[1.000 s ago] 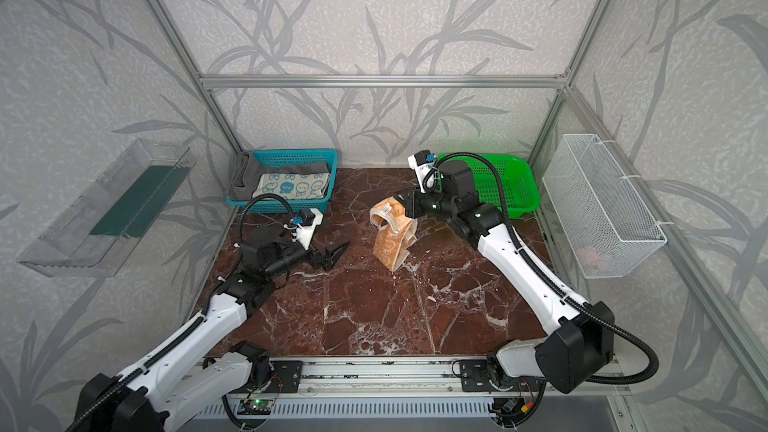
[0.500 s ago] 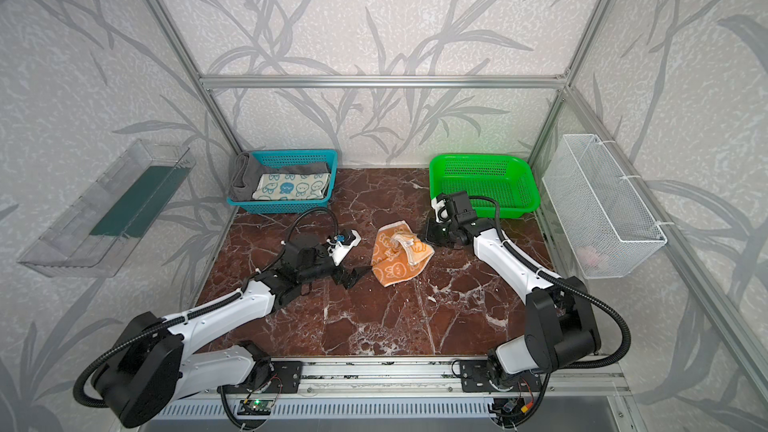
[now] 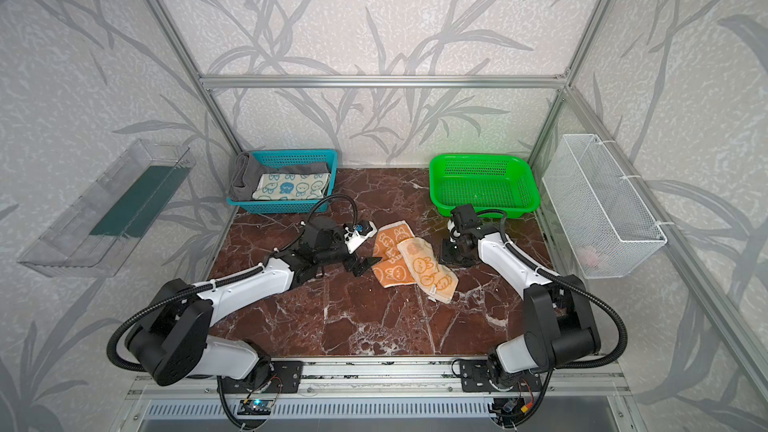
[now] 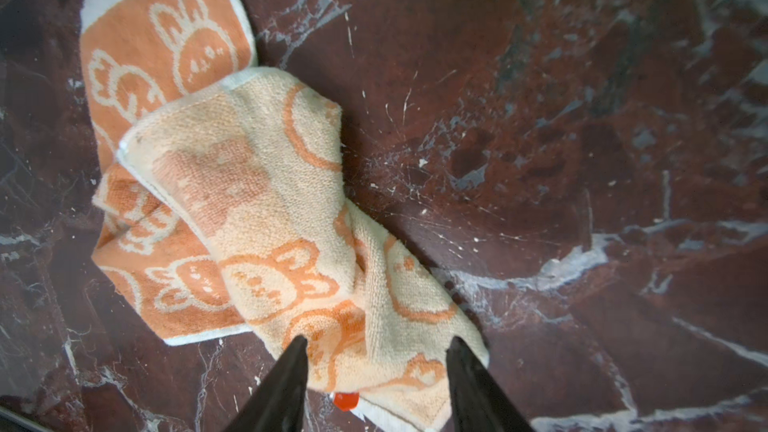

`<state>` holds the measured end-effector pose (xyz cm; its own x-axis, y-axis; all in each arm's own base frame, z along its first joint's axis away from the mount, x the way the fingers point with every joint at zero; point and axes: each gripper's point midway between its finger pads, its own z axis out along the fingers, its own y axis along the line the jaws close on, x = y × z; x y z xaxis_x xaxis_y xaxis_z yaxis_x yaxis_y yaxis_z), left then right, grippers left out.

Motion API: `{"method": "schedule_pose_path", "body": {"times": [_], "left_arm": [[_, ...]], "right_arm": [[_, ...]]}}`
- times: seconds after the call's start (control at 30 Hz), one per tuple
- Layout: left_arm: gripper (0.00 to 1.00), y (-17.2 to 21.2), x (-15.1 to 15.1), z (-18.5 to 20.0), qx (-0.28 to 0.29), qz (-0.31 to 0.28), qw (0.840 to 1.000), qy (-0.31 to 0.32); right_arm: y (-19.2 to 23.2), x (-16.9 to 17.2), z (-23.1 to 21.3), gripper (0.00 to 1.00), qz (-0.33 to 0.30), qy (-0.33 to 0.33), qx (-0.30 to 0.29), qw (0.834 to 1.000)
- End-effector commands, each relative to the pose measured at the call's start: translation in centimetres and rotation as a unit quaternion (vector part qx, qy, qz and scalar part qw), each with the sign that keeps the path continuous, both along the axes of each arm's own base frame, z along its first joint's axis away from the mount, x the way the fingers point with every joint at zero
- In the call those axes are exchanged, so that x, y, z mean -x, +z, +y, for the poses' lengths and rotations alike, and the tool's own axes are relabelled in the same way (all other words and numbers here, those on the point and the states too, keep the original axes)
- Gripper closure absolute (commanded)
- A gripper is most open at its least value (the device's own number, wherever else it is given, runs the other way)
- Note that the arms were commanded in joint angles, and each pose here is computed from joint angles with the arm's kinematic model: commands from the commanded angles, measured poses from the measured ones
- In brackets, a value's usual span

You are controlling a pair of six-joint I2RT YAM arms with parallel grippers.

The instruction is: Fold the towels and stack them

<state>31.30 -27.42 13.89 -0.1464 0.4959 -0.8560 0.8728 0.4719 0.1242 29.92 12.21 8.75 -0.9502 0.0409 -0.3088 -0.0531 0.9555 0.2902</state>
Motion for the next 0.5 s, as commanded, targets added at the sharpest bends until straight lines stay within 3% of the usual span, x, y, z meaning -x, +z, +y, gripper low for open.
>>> {"method": "schedule_pose_path", "body": {"times": [0.0,0.13,0.23,0.47], "left_arm": [[0.04,0.7,-0.3,-0.8,-0.009,-0.019,0.999,-0.024],[0.04,1.5,-1.1,0.2,0.010,-0.033,0.999,0.022],[0.03,2.9,-1.2,1.2,0.036,-0.039,0.997,0.046],[0.02,3.9,-0.7,5.2,0.049,-0.026,0.994,0.093]], "right_arm": [[3.6,-0.3,1.7,0.45,-0.087,0.103,0.024,0.991],[3.8,0.7,5.0,0.45,-0.152,0.212,0.089,0.961],[3.2,1.3,7.4,0.47,-0.179,0.260,0.100,0.943],[0.2,0.7,9.8,0.50,-0.166,0.234,0.109,0.952]]}}
